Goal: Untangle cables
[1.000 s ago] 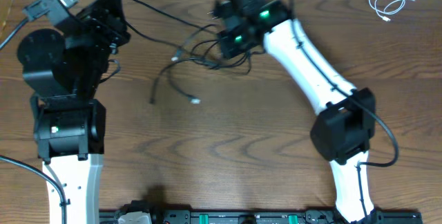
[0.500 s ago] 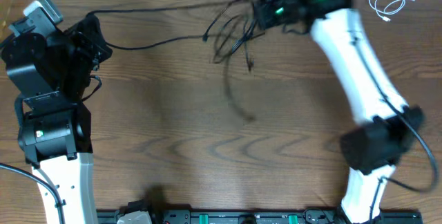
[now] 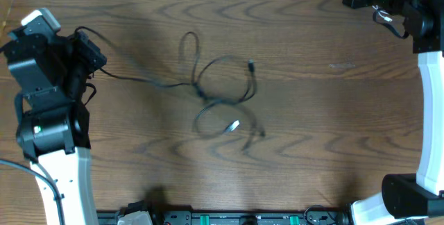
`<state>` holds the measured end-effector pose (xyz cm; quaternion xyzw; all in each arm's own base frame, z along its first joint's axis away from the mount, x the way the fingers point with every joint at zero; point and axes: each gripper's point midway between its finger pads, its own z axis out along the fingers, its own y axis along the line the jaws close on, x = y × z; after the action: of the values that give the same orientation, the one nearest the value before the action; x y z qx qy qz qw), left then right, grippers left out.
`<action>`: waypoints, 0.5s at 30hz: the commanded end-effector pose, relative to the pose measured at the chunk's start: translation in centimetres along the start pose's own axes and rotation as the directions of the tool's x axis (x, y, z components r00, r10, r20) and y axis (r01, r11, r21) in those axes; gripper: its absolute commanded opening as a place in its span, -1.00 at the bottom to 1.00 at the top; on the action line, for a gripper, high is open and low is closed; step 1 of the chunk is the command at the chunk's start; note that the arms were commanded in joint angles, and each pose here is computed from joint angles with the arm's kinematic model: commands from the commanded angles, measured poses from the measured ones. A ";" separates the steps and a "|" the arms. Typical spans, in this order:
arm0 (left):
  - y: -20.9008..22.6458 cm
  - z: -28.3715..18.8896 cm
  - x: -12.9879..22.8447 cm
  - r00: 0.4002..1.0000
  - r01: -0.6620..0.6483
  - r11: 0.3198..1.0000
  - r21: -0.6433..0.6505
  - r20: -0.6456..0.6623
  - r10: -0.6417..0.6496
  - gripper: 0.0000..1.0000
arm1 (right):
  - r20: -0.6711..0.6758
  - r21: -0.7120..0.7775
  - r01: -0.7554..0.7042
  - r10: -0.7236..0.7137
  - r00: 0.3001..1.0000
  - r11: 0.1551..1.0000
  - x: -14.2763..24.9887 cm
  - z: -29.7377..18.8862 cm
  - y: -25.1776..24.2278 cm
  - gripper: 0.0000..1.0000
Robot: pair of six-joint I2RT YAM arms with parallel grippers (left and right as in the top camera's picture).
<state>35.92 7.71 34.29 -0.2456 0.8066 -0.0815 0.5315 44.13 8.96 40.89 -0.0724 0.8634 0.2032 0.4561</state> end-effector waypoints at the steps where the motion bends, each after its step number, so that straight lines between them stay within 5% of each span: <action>1: -1.6 0.9 0.6 0.998 -0.020 0.995 0.094 -0.050 0.024 -0.86 | -0.055 -0.061 -0.031 0.027 0.998 0.998 1.2 1.2 0.6 -0.98; 7: -5.2 1.4 0.3 0.997 -0.028 0.954 0.299 -0.056 0.047 -0.85 | -0.147 -0.121 0.007 -0.024 0.989 0.993 3.5 4.0 2.6 -0.94; 11: -9.1 -0.6 -2.5 0.996 -0.087 0.868 0.489 0.062 0.065 -0.85 | -0.191 -0.204 0.036 -0.076 0.979 0.978 5.0 5.7 4.8 -0.82; 15: -12.4 -3.8 -6.4 0.986 -0.062 0.771 0.633 0.160 -0.052 -0.86 | -0.224 -0.240 0.053 -0.108 0.968 0.969 6.2 7.2 6.2 -0.63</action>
<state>40.09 1.89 42.21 -0.0821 0.7220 -0.2484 0.6405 44.37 16.31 34.65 -0.1543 0.8837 0.2611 0.3565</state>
